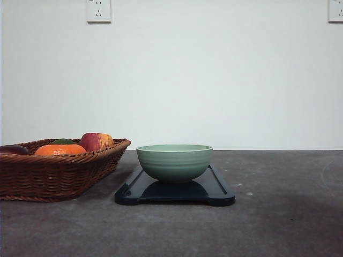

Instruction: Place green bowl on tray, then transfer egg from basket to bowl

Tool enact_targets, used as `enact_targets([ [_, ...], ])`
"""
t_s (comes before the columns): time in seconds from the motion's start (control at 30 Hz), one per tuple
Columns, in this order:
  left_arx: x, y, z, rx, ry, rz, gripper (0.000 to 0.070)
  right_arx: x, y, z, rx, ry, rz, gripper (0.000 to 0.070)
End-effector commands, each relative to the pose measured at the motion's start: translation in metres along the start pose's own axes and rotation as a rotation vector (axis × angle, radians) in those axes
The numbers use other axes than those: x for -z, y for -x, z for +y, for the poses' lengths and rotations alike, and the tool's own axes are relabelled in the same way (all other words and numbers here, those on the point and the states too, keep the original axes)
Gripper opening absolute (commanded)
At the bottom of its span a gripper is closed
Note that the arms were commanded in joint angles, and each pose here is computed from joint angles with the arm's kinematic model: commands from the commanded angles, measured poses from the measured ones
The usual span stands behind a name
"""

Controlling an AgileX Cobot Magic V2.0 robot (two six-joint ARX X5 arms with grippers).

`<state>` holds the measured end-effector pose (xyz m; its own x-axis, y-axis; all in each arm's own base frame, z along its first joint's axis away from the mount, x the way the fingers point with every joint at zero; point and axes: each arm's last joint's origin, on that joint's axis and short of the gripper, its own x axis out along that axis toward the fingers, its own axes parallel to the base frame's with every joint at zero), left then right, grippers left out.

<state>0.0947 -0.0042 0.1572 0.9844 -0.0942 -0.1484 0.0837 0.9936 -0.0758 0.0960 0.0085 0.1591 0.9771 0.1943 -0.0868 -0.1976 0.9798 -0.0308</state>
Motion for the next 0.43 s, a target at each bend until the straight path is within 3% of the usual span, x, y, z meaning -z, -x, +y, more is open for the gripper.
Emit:
enact_targets([
  [0.0, 0.0069, -0.0018, 0.0008, -0.005, -0.01, 0.026, 0.0, 0.0003, -0.0003, -0.0001, 0.001, -0.009, -0.007, 0.0015],
  [0.4, 0.0069, -0.0018, 0.0008, -0.005, -0.01, 0.026, 0.0, 0.0003, -0.0003, -0.0001, 0.001, -0.009, -0.007, 0.0015],
])
